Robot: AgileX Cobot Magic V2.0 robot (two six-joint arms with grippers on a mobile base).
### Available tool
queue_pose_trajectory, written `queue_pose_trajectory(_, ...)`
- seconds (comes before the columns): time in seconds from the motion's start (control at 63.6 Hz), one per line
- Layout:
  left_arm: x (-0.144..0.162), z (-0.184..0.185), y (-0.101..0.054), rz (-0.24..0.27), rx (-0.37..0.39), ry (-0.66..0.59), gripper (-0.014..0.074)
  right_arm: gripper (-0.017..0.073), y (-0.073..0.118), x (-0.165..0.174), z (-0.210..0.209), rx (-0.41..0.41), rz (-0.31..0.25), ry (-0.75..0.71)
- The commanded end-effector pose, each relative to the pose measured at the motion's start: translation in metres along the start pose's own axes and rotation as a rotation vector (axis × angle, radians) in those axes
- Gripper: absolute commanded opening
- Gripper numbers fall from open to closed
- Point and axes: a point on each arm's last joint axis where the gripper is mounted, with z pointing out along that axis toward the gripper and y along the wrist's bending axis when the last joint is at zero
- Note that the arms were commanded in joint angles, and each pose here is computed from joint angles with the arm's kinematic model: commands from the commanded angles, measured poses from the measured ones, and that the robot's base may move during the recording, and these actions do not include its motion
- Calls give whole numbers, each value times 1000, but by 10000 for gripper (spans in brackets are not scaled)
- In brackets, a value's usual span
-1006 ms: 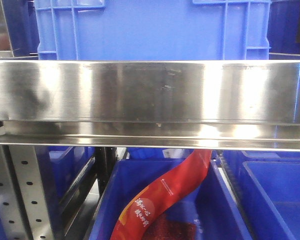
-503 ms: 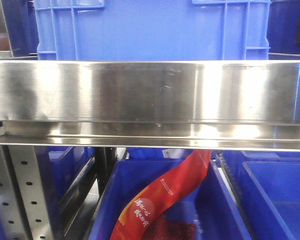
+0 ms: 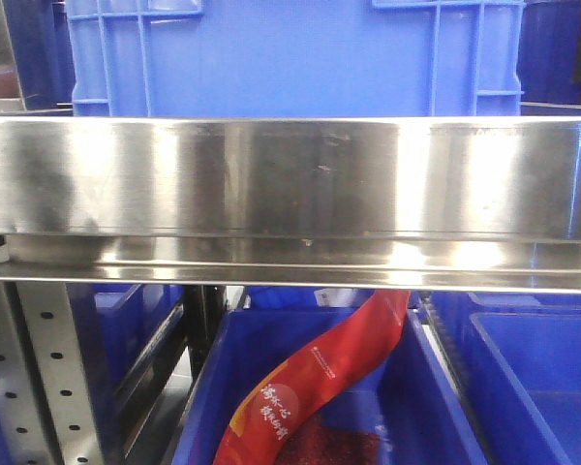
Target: Grab PVC pipe and place in blue bin
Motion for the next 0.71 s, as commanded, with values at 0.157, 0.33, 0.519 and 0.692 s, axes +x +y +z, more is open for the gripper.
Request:
queue_pose_trajectory(0.157, -3, -1, 0, -3, 7, -28, -111, -168, 0, -2, 0, -3, -10, -25)
queue_pose_trajectory(0.33, -3, -1, 0, -3, 7, -28, -111, -168, 0, -2, 0, -3, -10, -25)
queue_pose_trajectory(0.519, -3, -1, 0, -3, 7, -28, -111, -168, 0, -2, 0, -3, -10, -25)
queue_pose_trajectory(0.692, -3, -1, 0, -3, 7, -28, -111, -168, 0, -2, 0, -3, -10, -25)
